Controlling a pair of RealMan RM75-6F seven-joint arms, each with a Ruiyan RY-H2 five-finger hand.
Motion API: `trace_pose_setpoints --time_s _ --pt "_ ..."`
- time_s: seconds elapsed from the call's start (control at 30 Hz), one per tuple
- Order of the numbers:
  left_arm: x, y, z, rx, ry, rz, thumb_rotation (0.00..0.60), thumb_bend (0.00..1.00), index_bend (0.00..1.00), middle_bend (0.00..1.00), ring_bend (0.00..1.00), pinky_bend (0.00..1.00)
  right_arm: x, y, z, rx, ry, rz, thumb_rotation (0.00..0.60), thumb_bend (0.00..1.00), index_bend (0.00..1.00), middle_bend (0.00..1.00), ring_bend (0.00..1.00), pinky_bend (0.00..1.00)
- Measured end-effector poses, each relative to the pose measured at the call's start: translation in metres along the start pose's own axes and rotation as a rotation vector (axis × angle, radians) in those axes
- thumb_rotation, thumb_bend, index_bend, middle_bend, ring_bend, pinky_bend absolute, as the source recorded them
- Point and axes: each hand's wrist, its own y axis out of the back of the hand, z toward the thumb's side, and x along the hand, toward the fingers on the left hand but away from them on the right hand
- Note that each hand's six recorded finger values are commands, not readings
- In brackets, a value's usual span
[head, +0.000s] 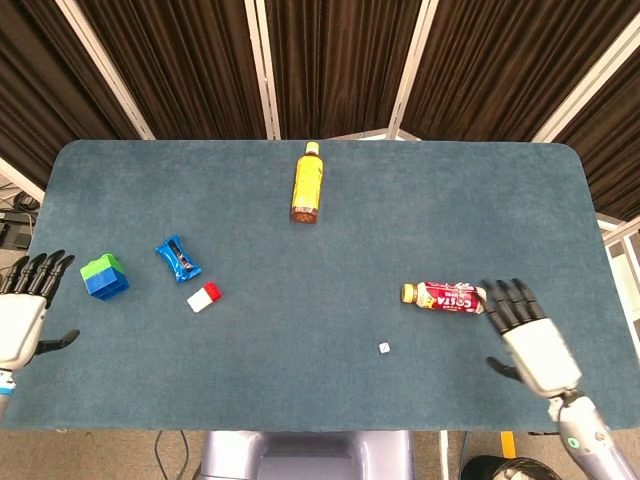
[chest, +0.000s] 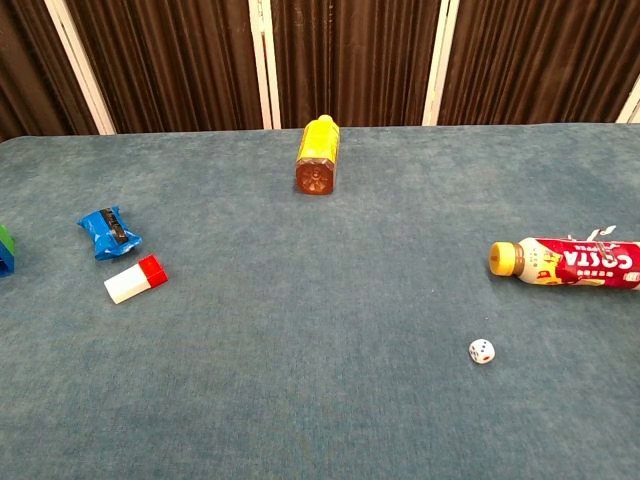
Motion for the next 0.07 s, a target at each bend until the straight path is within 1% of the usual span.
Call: trace_pose_setpoints --time_s 0.07 --pt "-0.0028 -0.0006 0.0011 -0.005 -0.009 -0.002 0.600 0.00 0.00 0.00 0.00 0.00 0.0024 0.0052 -0.0091 -0.002 -0.048 -0.027 0.600 0.00 0.00 0.00 0.00 0.00"
